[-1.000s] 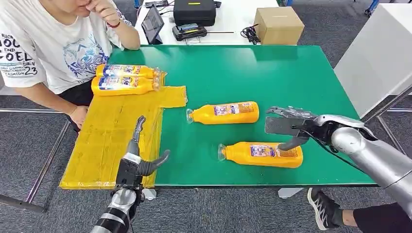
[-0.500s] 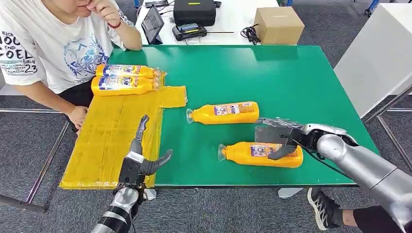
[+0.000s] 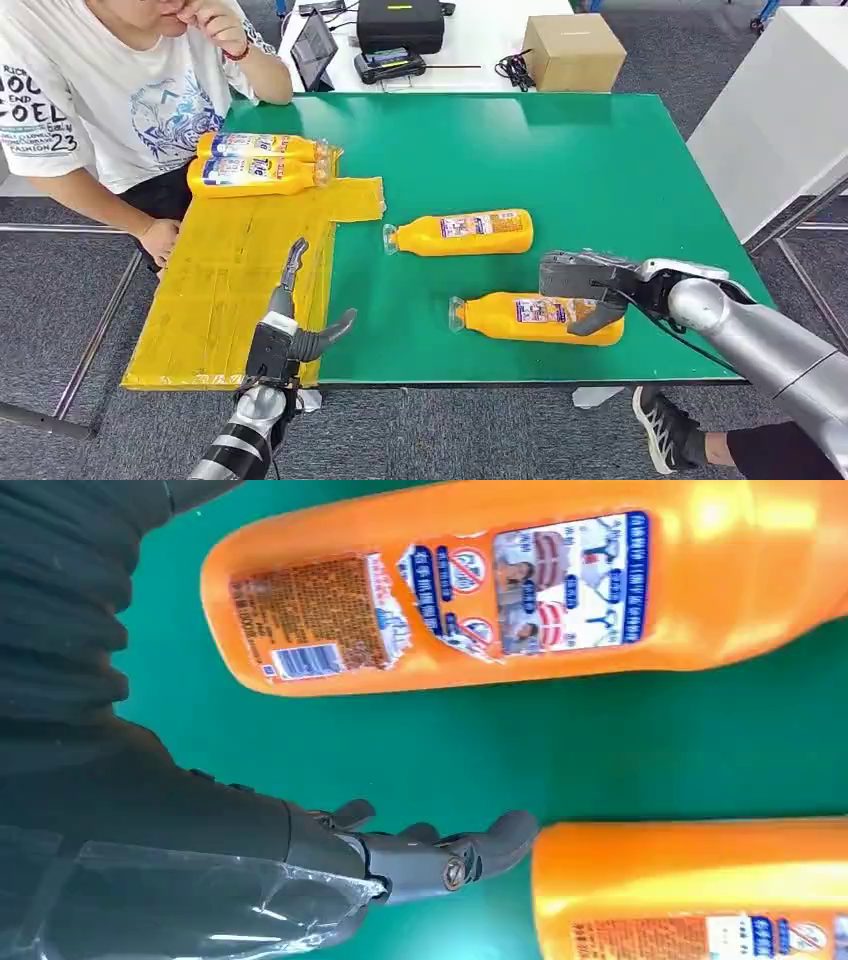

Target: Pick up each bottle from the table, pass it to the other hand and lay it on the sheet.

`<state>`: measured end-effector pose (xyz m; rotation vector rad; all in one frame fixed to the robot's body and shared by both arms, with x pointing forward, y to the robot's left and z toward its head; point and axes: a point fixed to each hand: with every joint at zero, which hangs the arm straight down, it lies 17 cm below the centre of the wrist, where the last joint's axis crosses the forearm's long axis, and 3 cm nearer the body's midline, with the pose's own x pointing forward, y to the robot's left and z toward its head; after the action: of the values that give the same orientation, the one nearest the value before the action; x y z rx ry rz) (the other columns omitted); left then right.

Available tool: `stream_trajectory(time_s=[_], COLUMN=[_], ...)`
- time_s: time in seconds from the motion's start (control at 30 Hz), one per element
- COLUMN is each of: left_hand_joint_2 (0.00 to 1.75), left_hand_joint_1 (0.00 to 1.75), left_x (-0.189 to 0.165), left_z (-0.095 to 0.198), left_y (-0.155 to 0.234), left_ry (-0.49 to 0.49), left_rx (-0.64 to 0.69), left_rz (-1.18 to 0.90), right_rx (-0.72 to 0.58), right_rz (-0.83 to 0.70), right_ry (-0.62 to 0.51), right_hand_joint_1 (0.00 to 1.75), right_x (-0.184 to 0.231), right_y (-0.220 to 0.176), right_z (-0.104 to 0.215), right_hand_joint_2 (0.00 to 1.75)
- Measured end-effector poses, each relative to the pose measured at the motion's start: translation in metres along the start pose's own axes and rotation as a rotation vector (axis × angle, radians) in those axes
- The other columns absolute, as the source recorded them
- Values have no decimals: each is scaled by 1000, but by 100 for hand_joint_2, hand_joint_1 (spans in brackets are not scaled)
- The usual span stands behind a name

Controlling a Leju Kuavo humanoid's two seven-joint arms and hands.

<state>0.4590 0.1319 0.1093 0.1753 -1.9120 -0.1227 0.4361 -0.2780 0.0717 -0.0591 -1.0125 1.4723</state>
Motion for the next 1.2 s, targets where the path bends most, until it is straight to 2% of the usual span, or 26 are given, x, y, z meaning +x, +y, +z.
stream_trajectory(time_s=[0.57, 0.97, 1.2], left_hand_joint_2=[175, 175, 175], left_hand_joint_1=[0, 0, 0], left_x=[0, -2, -2], left_z=[-1, 1, 2], left_y=[0, -3, -8], left_ry=[0, 7, 13], left_rx=[-1, -8, -14], left_rz=[0, 1, 7], right_rx=[9, 36, 58], right_rz=[6, 47, 73], right_ry=[19, 82, 101], right_hand_joint_1=[0, 0, 0], right_x=[-8, -37, -45], right_y=[6, 44, 66], right_z=[2, -6, -25], right_hand_joint_2=[175, 175, 175])
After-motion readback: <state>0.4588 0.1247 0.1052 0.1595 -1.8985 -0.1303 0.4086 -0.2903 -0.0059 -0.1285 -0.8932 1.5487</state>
